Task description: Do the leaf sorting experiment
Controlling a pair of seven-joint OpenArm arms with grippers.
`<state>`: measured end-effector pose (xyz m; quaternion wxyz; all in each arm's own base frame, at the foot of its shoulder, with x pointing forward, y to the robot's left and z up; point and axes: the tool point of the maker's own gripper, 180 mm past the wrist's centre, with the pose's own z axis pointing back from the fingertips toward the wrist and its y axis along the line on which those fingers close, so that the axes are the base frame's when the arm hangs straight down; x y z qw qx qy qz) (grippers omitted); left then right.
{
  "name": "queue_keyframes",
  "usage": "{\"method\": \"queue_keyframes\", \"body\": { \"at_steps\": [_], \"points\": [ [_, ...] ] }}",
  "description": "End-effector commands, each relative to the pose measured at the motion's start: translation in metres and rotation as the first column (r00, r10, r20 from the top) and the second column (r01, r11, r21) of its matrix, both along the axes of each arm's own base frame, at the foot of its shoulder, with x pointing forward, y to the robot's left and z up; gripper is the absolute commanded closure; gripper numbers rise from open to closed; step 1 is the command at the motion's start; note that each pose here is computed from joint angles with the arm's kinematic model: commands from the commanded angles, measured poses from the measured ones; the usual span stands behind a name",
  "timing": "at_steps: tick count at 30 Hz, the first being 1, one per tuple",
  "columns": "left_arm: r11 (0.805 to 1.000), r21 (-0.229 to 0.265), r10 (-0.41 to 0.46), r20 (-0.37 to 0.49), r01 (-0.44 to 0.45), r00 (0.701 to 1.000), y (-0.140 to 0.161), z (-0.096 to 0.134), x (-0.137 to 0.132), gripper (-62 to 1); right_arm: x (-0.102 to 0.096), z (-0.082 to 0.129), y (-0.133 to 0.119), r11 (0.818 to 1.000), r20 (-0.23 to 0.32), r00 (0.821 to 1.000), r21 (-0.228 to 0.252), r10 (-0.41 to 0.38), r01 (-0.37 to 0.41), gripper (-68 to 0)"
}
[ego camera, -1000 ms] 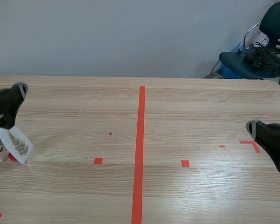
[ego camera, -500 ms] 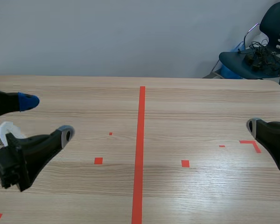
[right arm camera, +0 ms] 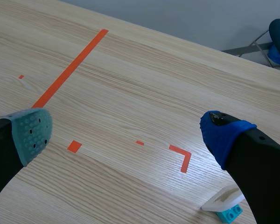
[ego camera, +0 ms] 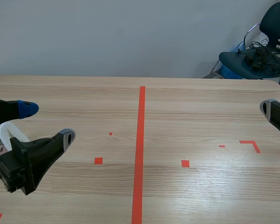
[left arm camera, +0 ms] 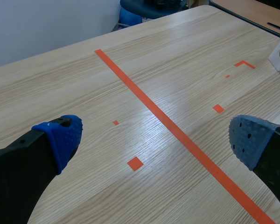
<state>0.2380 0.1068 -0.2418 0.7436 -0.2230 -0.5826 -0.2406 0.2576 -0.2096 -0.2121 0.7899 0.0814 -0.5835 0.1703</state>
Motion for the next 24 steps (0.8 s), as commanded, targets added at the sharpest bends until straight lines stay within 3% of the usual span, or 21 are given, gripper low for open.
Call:
{"method": "queue_keyframes", "body": {
  "at_steps": [1, 24],
  "points": [
    [1.000, -0.025, 0.007, 0.021, -0.006, 1.000, -0.0002, 0.0066, 0.0030, -62.3, 0.0026, 0.0067, 0.0021, 1.000, 0.022, 1.000, 0.004, 0.011, -0.011, -67.9],
    [1.000, -0.029, 0.009, 0.024, -0.008, 1.000, -0.0003, 0.0073, 0.0033, -62.3, 0.0034, 0.0081, 0.0022, 1.000, 0.028, 1.000, 0.005, 0.011, -0.011, -67.9]
  ]
}}
